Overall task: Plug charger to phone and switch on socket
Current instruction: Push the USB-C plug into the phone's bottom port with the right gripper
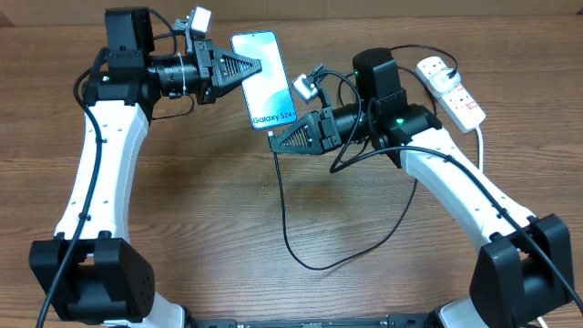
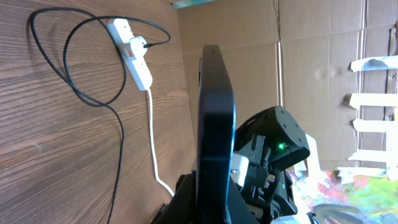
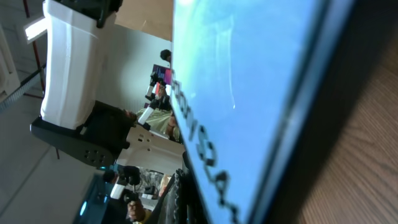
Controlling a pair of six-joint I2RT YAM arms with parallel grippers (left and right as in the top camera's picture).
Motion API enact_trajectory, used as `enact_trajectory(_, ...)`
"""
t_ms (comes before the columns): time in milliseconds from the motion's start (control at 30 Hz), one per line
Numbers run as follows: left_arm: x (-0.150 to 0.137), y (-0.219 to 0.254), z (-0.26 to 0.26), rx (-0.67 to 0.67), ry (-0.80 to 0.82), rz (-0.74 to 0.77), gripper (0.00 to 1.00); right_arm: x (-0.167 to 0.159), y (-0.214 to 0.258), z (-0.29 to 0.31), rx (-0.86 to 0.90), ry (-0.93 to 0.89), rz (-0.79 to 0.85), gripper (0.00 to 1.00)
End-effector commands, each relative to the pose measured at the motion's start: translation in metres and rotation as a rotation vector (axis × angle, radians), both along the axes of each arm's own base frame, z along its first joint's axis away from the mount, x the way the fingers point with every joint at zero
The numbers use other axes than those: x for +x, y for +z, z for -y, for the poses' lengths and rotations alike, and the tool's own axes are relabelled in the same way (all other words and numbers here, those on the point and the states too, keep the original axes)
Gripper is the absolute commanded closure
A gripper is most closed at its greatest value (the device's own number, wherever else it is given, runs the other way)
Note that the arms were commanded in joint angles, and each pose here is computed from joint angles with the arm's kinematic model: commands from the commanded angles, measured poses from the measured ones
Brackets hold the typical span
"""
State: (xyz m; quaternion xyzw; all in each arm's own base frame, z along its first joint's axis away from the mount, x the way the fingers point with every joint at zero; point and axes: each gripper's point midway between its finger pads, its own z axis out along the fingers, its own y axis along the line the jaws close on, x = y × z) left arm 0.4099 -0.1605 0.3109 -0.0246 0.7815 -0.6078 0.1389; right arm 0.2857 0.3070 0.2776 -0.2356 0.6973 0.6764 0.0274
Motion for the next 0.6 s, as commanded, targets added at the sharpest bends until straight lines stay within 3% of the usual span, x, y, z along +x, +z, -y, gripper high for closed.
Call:
enact_trajectory(0,-0.0038,0.0093,0.0011,-0.031,-0.024,0.004,0.96,0.0090,0.0189,0.0120,0.021,-0.033,0.030,0.96)
enact_trajectory(567,-0.0038,0.0093,0.0011,-0.033,-0.023,-0.004,0.96,0.0104,0.0186,0.0135,0.020,-0.039,0.029,0.96)
